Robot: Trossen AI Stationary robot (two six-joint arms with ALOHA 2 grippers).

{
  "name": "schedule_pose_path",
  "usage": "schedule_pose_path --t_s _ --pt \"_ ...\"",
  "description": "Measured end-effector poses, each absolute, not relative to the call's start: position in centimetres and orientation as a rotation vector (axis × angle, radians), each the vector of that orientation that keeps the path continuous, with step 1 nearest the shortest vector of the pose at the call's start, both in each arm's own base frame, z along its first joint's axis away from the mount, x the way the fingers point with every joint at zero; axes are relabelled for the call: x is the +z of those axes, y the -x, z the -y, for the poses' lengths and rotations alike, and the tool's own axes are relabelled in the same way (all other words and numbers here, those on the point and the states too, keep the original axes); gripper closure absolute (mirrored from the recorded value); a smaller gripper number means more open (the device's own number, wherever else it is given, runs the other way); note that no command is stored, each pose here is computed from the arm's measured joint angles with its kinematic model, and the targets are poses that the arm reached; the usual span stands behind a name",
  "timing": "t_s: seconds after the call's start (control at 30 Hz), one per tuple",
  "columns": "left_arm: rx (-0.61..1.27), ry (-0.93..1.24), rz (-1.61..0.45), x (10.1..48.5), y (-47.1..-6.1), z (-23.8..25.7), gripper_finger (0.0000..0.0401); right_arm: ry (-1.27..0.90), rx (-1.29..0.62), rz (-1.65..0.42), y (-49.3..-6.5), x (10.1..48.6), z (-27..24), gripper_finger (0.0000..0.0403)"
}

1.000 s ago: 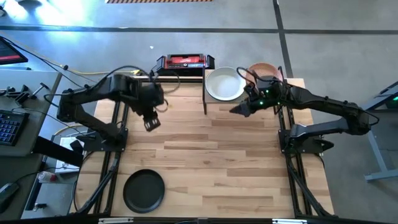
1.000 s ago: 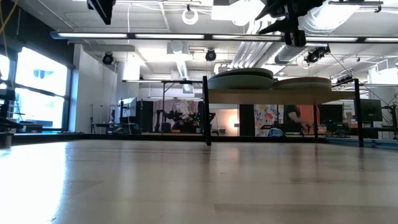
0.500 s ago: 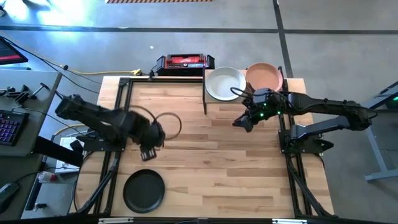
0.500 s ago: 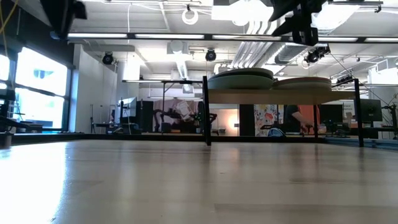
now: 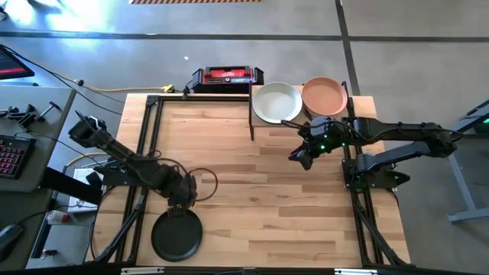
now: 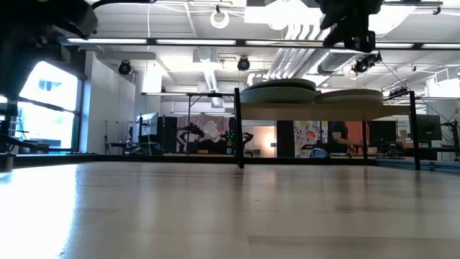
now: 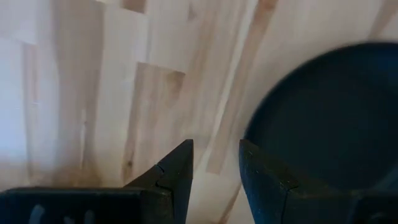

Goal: Place and stack plates onto a shelf
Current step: Stack the black plate on the white plate

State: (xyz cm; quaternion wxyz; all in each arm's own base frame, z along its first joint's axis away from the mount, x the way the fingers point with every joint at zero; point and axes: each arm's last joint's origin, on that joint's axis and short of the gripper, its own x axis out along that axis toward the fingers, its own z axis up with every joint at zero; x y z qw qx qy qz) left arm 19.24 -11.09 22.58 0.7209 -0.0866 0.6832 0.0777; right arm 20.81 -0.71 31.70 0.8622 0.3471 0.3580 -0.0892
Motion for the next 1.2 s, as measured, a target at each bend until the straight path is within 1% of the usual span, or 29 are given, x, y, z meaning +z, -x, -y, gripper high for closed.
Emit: schedule_pose_path --t_s 0.33,0.67,0.97,1.2 --pt "0.021 0.199 -1.504 20.2 -18.1 13.2 0.0284 -0.701 -0.214 -0.76 -20.7 31.6 0.0 0.0279" --pt "0.061 0.26 -1.5 17.5 -17.1 13.3 0.0284 -0.692 -0.228 -0.753 -20.8 31.6 -0.1 0.0279" --pt "0.017 0.295 -1.485 16.1 -16.9 13.2 0.0284 -0.692 -0.228 -0.753 -20.8 31.6 -0.1 0.0279" --pt "0.017 0.334 -1.476 14.7 -16.5 12.9 0.0284 -0.695 -0.229 -0.752 -20.8 31.6 -0.1 0.0279"
